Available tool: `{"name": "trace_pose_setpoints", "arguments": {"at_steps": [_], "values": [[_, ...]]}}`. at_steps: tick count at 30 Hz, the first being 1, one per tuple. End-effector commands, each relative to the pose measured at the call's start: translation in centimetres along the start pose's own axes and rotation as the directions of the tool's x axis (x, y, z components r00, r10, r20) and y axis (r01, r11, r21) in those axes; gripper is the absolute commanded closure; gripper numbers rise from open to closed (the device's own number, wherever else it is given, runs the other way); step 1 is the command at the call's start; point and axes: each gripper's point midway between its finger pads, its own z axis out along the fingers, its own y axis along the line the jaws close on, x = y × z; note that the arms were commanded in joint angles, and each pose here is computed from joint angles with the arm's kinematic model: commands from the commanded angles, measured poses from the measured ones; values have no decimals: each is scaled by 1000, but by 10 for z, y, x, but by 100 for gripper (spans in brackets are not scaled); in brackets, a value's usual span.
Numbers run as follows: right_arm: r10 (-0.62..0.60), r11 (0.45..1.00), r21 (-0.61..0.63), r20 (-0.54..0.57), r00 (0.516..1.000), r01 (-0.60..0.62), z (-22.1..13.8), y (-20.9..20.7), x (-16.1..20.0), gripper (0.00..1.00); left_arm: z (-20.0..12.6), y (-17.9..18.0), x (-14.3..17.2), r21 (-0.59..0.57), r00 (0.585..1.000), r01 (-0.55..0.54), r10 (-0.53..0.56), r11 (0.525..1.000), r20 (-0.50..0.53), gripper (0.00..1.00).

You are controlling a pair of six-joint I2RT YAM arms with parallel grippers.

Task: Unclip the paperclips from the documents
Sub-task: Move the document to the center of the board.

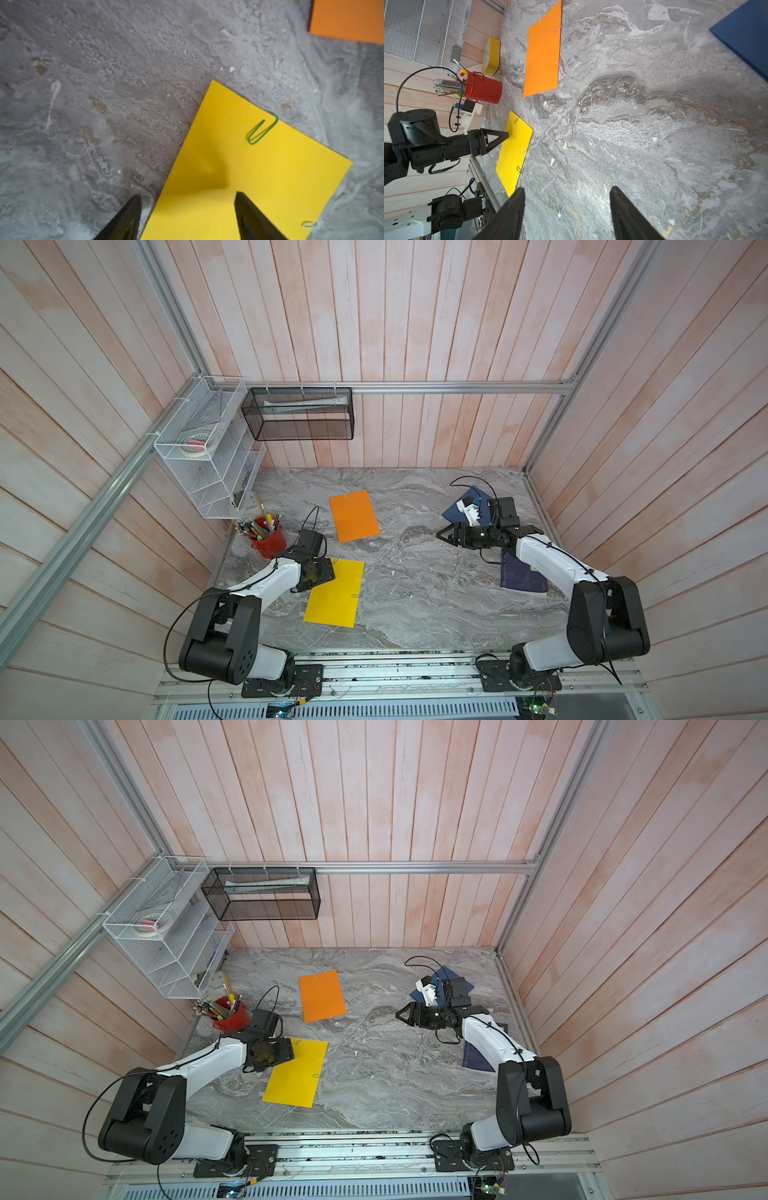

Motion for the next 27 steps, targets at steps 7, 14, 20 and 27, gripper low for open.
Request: {"name": "trace_pose_setpoints", "arguments": {"at_steps": [7,14,20,27], "values": [[-33,999,-38,18,999,33,-3,12,-1,33,13,-17,61,64,981,1,12,998,-194,26],[-36,998,-53,3,999,36,0,18,11,33,13,-48,84,126,970,8,23,992,-243,26],[-34,997,-69,-57,998,30,11,25,38,32,9,-79,92,188,961,-20,71,982,-267,25],[-20,997,-80,-175,984,6,30,37,96,32,12,-107,113,242,933,-78,156,967,-324,25]]}}
